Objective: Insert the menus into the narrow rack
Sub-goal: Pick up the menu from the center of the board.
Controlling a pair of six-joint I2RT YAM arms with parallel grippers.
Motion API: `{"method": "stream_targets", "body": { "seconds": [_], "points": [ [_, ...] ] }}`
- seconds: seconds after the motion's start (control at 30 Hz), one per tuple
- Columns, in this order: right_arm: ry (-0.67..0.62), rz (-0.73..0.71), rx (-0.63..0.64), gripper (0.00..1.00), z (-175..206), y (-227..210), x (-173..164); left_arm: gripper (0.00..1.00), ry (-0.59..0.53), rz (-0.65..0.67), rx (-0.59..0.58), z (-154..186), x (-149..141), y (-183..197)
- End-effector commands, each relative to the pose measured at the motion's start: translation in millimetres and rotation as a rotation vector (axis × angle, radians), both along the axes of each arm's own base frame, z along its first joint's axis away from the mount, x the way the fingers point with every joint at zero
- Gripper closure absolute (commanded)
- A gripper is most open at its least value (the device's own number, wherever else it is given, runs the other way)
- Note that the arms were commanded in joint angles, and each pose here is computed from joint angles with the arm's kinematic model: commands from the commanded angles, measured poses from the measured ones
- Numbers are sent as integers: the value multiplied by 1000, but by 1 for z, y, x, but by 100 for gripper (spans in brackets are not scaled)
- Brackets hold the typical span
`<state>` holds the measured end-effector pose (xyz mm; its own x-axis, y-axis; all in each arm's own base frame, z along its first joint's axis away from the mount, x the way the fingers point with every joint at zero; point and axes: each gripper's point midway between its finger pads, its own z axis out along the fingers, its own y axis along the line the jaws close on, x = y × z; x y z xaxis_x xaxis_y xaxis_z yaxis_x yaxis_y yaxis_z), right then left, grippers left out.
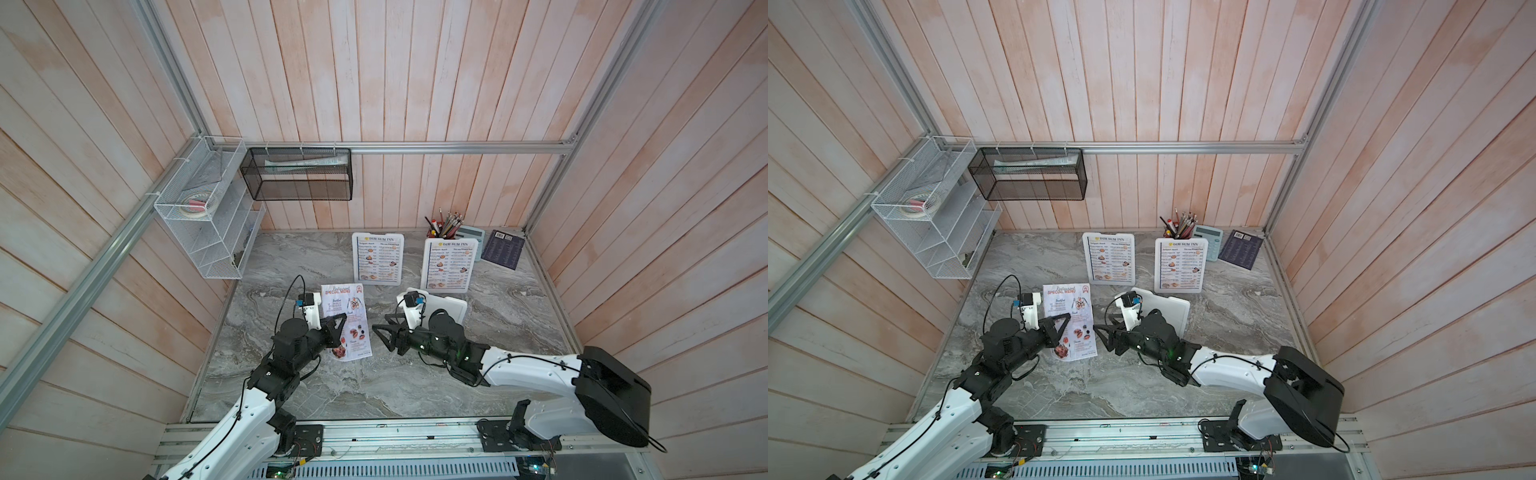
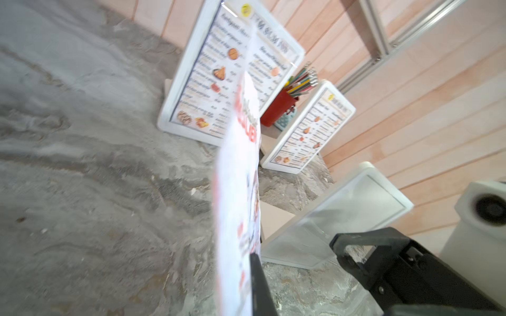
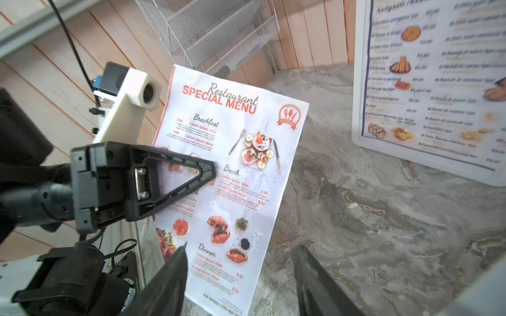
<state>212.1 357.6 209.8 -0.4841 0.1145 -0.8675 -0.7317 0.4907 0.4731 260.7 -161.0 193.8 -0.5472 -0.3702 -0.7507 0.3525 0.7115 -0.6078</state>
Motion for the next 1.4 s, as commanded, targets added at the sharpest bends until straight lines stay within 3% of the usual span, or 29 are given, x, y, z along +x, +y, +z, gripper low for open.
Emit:
{"method": "stream_targets", "body": {
  "seconds": [0.0, 0.1, 0.27, 0.47, 0.8, 1.1, 1.27, 1.37],
  "points": [
    [-75, -24, 85, 29, 30, -23, -2, 100, -252, -215, -56, 64, -16, -28],
    [-80, 19, 168, 25, 46, -46, -5, 100, -367, -387, -133, 96, -37, -48],
    [-138, 110, 285, 19, 67, -74, -15, 99, -437, -542, -207, 124, -53, -64],
    [-212, 212, 322, 18, 86, -71, -34, 99, -430, -596, -237, 129, -49, -76],
    [-215, 255, 330, 18, 96, -55, -23, 99, -428, -679, -246, 131, -54, -98],
    [-211, 339, 413, 54, 112, -60, -18, 99, -417, -704, -230, 127, -56, -103],
    [-205, 337, 398, 82, 111, -58, -16, 98, -411, -697, -218, 127, -52, -104],
    [-203, 331, 391, 97, 109, -58, -15, 93, -408, -695, -211, 124, -49, -106]
  ]
}}
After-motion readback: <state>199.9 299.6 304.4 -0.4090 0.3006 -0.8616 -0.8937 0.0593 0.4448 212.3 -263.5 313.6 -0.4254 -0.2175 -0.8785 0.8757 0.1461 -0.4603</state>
